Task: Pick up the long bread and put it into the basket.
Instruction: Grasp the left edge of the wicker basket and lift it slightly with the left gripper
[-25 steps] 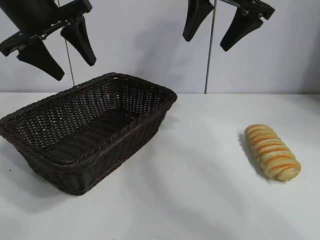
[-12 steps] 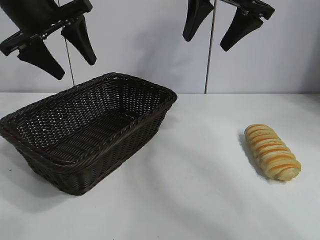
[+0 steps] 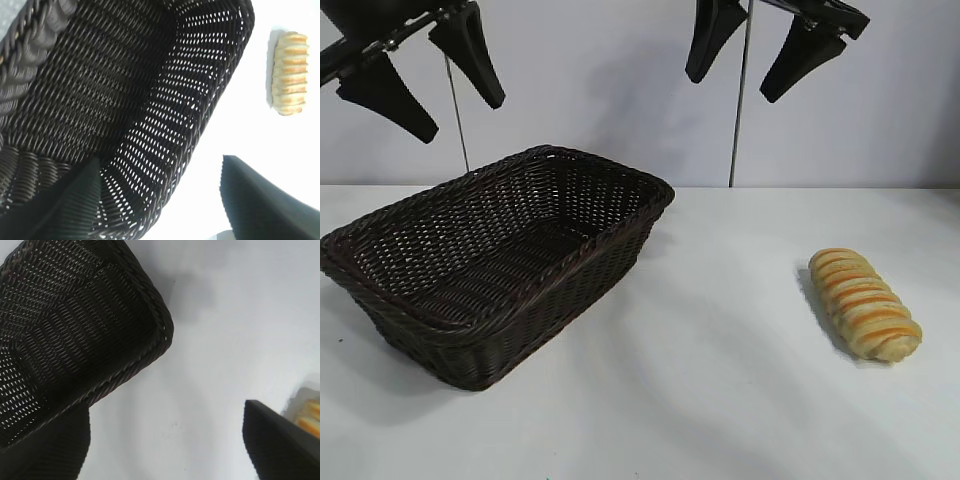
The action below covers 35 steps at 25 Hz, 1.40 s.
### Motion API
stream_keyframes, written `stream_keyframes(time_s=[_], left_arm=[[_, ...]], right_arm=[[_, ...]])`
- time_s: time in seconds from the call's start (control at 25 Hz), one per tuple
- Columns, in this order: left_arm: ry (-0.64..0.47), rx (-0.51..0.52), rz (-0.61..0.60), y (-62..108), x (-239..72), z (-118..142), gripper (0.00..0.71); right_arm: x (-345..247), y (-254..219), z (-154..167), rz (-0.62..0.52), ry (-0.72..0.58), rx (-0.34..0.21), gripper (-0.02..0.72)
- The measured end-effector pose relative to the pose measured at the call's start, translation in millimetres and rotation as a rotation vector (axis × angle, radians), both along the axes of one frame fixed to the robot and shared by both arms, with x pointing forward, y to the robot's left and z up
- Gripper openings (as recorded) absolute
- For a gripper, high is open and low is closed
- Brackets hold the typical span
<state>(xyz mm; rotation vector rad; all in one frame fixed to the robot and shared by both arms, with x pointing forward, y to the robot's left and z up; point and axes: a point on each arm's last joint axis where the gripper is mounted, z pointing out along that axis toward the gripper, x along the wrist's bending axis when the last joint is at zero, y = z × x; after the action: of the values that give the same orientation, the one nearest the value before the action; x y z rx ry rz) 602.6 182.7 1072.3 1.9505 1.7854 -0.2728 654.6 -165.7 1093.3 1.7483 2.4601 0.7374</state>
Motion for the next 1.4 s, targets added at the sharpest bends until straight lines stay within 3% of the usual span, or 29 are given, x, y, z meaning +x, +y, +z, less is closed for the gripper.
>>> stream_keyframes(time_s=[0.28, 0.6, 0.72, 0.92, 1.08, 1.4], left_arm=[[0.007, 0.033, 0.017, 6.5, -16.2, 3.0, 0.497], [0.051, 0.049, 0.112, 19.4, -62.7, -27.7, 0.497], [0.06, 0.041, 0.19, 25.0, -82.2, -31.9, 0.497], [0.084, 0.038, 0.42, 35.6, -100.9, -35.8, 0.497], [0.114, 0.044, 0.584, 40.8, -100.4, -37.8, 0.497], [0.112, 0.015, 0.8, 46.2, -94.3, -37.0, 0.497]], right_arm=[[-0.1, 0.0, 0.0, 0.0, 0.001, 0.0, 0.6], [-0.1, 0.0, 0.0, 0.0, 0.001, 0.0, 0.6], [-0.1, 0.0, 0.0, 0.0, 0.001, 0.0, 0.6], [-0.1, 0.0, 0.0, 0.0, 0.001, 0.0, 0.6], [-0.1, 0.0, 0.0, 0.0, 0.001, 0.0, 0.6], [-0.1, 0.0, 0.0, 0.0, 0.001, 0.0, 0.6]])
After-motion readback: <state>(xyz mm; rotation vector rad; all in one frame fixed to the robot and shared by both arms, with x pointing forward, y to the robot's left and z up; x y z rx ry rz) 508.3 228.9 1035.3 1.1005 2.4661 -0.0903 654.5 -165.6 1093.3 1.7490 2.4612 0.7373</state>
